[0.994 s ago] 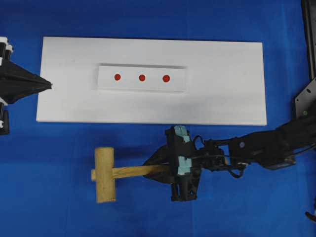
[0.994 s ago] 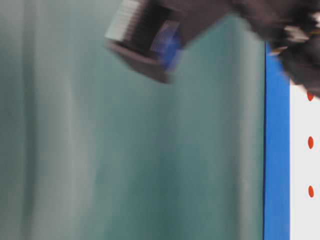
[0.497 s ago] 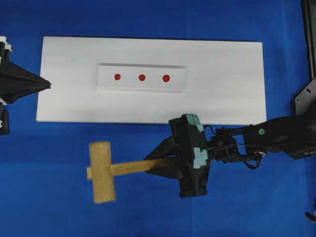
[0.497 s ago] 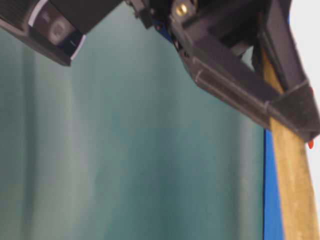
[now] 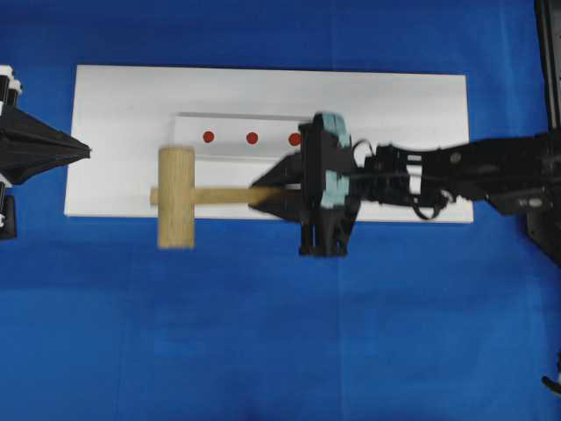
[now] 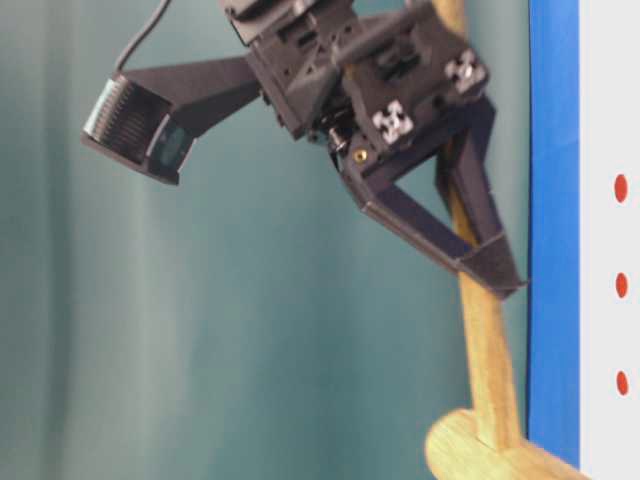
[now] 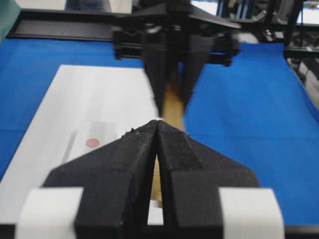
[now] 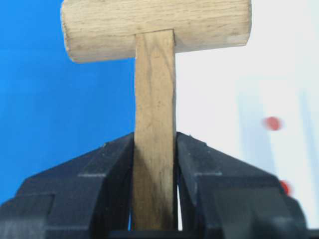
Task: Hit the mark with a hammer.
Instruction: 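Lift the mallet with the right gripper and carry it over the red dots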
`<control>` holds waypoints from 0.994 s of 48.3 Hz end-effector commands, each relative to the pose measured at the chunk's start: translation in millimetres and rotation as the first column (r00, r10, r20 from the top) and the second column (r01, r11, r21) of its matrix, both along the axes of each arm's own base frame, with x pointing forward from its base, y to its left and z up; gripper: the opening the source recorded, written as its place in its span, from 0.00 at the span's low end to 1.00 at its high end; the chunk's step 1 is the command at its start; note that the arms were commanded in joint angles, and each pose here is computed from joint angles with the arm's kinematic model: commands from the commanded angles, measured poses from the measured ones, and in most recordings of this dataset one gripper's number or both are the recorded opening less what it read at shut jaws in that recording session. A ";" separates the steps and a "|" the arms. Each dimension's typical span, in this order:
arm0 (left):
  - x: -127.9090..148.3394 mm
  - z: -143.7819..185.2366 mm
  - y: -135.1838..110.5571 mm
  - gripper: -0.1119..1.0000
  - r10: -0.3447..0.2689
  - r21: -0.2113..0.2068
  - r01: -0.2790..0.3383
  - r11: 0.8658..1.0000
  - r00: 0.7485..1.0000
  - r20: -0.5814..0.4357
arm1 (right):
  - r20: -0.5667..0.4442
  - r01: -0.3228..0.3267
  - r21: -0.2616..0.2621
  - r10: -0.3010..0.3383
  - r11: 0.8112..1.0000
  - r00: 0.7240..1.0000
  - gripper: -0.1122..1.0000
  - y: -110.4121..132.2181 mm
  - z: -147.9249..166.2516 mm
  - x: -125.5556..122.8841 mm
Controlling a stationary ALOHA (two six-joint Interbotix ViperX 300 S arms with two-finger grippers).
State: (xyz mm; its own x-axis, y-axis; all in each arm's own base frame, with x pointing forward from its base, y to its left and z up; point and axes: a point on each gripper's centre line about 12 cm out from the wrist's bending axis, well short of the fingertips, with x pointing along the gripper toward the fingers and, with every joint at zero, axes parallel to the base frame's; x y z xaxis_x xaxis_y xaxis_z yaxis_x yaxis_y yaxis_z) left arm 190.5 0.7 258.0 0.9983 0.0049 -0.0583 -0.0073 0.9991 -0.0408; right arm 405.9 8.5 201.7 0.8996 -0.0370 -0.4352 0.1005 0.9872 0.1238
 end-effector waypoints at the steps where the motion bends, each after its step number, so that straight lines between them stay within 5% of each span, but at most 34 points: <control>1: 1.8 5.3 0.0 0.10 0.001 -0.003 -0.001 1.000 1.000 0.014 | 0.064 0.012 -0.029 -0.010 1.000 0.998 0.18 -9.1 23.3 -0.2; 14: 1.8 5.1 0.0 0.10 0.001 -0.023 -0.001 1.000 1.000 0.012 | 0.090 0.008 -0.096 0.001 0.995 0.996 0.19 -16.3 31.6 -1.5; 23: 1.8 4.8 0.0 0.10 0.002 -0.031 -0.002 1.000 1.000 0.009 | 0.151 -0.022 -0.270 0.065 0.963 0.986 0.19 -18.9 46.1 1.0; 31: 1.8 4.8 0.1 0.10 0.003 -0.034 -0.002 0.999 1.000 0.009 | 0.160 -0.044 -0.473 0.135 0.880 0.978 0.18 -23.2 51.5 1.9; 38: 1.6 3.6 0.1 0.10 0.004 -0.058 -0.004 0.998 1.000 0.003 | 0.166 -0.034 -0.637 0.179 0.770 0.970 0.18 -27.0 57.1 1.9; 43: 1.6 3.4 0.1 0.10 0.005 -0.069 -0.004 0.998 1.000 0.002 | 0.164 -0.015 -0.739 0.201 0.674 0.966 0.18 -29.3 60.5 1.1; 48: 1.7 4.2 0.1 0.10 0.005 -0.073 -0.004 0.997 1.000 0.005 | 0.161 0.002 -0.779 0.198 0.627 0.967 0.19 -32.0 62.9 1.0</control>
